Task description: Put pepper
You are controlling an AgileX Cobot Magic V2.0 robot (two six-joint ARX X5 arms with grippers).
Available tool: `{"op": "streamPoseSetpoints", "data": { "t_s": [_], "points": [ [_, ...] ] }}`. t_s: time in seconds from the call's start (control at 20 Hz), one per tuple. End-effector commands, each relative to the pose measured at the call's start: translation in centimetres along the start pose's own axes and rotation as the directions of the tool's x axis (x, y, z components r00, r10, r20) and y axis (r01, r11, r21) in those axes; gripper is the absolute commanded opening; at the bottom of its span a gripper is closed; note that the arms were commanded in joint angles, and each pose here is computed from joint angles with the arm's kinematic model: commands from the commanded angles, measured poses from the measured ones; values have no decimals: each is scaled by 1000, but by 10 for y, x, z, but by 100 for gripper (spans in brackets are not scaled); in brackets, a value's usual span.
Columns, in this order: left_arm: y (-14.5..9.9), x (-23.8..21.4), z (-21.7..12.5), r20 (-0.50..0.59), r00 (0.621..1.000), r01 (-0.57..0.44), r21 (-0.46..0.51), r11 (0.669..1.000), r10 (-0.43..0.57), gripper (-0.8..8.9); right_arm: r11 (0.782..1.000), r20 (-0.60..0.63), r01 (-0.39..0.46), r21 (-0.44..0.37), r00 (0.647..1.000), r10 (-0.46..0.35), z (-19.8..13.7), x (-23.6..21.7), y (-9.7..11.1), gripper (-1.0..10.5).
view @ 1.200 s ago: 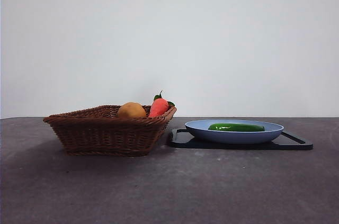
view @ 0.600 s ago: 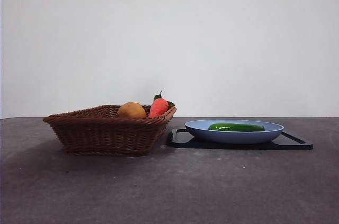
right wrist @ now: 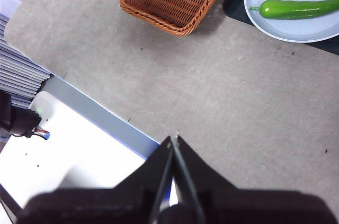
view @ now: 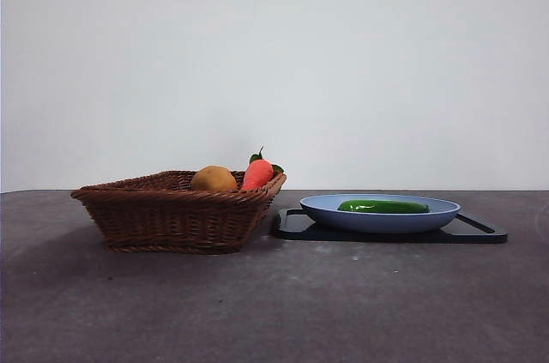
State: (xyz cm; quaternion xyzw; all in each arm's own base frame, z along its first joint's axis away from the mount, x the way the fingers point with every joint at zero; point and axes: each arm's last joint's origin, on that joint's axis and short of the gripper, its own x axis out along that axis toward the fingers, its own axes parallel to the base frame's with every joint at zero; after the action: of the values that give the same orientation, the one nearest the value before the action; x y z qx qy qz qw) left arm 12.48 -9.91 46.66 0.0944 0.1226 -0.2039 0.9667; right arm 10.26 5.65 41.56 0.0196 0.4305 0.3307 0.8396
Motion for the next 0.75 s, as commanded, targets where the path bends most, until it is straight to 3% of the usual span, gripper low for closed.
{"op": "streamPoseSetpoints", "data": {
  "t_s": [0.05,0.25,0.45,0.6,0.75],
  "points": [
    [25,-16,11,135,989,-58,-5,998,58,8,1000,-5,-1,4,1000,1,1,-3,2,11],
    [55,-39,-7,363,917,-167,-19,986,162,8,1000,-5,-1,4,1000,1,1,-3,2,11],
    [62,-45,-67,484,800,-359,-90,929,356,8,1000,-5,-1,4,1000,1,1,-3,2,11],
    [60,-39,-121,482,766,-415,-133,900,424,8,1000,-5,-1,5,1000,1,1,-3,2,11],
    [56,-29,-170,434,773,-432,-176,884,464,8,1000,-5,-1,4,1000,1,1,-3,2,11]
  ]
}}
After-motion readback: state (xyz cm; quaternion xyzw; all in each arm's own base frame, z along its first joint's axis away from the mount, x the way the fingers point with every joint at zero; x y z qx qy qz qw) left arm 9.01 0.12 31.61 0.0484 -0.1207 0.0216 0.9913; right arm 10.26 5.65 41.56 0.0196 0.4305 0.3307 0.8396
